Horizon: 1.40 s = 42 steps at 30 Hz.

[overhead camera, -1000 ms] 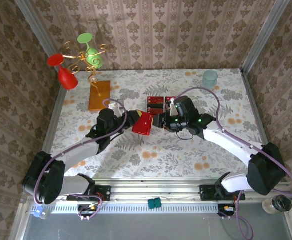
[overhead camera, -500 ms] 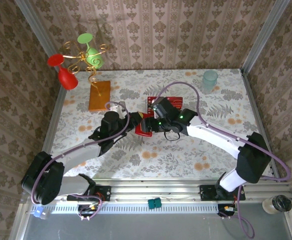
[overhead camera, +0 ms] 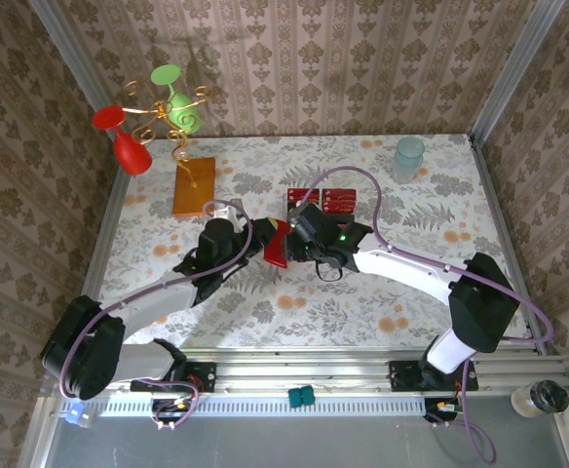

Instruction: Put the credit cards into the card holder

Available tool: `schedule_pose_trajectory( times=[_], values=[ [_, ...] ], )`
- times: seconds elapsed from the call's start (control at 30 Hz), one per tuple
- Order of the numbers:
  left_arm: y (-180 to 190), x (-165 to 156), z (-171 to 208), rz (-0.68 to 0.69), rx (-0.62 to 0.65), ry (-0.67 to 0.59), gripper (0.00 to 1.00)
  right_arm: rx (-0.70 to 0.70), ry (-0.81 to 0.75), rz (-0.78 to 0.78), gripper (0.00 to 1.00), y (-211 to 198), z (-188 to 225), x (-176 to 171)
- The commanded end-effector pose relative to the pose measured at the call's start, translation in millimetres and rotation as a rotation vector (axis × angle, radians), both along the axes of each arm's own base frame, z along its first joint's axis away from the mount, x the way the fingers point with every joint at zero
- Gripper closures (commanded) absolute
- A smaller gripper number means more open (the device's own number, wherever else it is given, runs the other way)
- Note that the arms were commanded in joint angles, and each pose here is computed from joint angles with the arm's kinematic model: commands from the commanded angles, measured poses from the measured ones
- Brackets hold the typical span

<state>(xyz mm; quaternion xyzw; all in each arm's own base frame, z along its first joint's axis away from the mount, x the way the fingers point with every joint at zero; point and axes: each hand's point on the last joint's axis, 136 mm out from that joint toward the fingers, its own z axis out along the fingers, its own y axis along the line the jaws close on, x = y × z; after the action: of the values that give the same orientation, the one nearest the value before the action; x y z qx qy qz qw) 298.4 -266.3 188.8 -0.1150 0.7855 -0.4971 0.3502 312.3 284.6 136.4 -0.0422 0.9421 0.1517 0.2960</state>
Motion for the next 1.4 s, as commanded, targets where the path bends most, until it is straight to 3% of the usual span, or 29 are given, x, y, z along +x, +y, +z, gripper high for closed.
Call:
schedule_pose_trajectory(
  times=[0.0, 0.1, 0.27, 0.37, 0.5, 0.73, 0.9, 1.13, 1.37],
  values=[
    [-6.0, -6.4, 34.3, -0.029, -0.092, -0.069, 1.0, -0.142, -0.046, -0.191, 0.55, -59.8, -14.1, 12.8],
    [-5.7, -7.8, 36.5, -0.031, -0.096, -0.073, 1.0, -0.134, -0.015, -0.252, 0.56, -88.2, -24.2, 13.6],
    [-4.7, -7.3, 40.3, -0.03, -0.094, -0.089, 1.0, -0.015, 0.021, -0.235, 0.55, -99.7, -12.2, 1.6],
    [-3.6, -4.0, 41.0, -0.028, -0.095, -0.093, 1.0, 0.177, 0.019, -0.158, 0.5, -82.6, 15.4, -12.1],
    [-2.8, 3.6, 47.4, -0.024, -0.147, -0.103, 1.0, 0.47, 0.014, -0.032, 0.34, -41.6, 54.6, -23.4],
    [-7.0, 13.9, 66.1, -0.029, -0.268, -0.116, 1.0, 0.642, 0.011, 0.026, 0.29, -5.5, 80.1, -6.2],
    [-7.0, 15.7, 79.5, -0.021, -0.327, -0.125, 1.0, 0.676, -0.001, 0.01, 0.34, 1.9, 75.4, 14.1],
    [-6.0, 16.5, 93.3, -0.014, -0.403, -0.13, 1.0, 0.764, -0.011, -0.039, 0.54, -8.9, 62.9, 31.2],
    [-9.5, 17.9, 97.8, -0.024, -0.424, -0.135, 1.0, 0.829, -0.002, -0.022, 0.57, -9.3, 66.0, 31.3]
  ],
)
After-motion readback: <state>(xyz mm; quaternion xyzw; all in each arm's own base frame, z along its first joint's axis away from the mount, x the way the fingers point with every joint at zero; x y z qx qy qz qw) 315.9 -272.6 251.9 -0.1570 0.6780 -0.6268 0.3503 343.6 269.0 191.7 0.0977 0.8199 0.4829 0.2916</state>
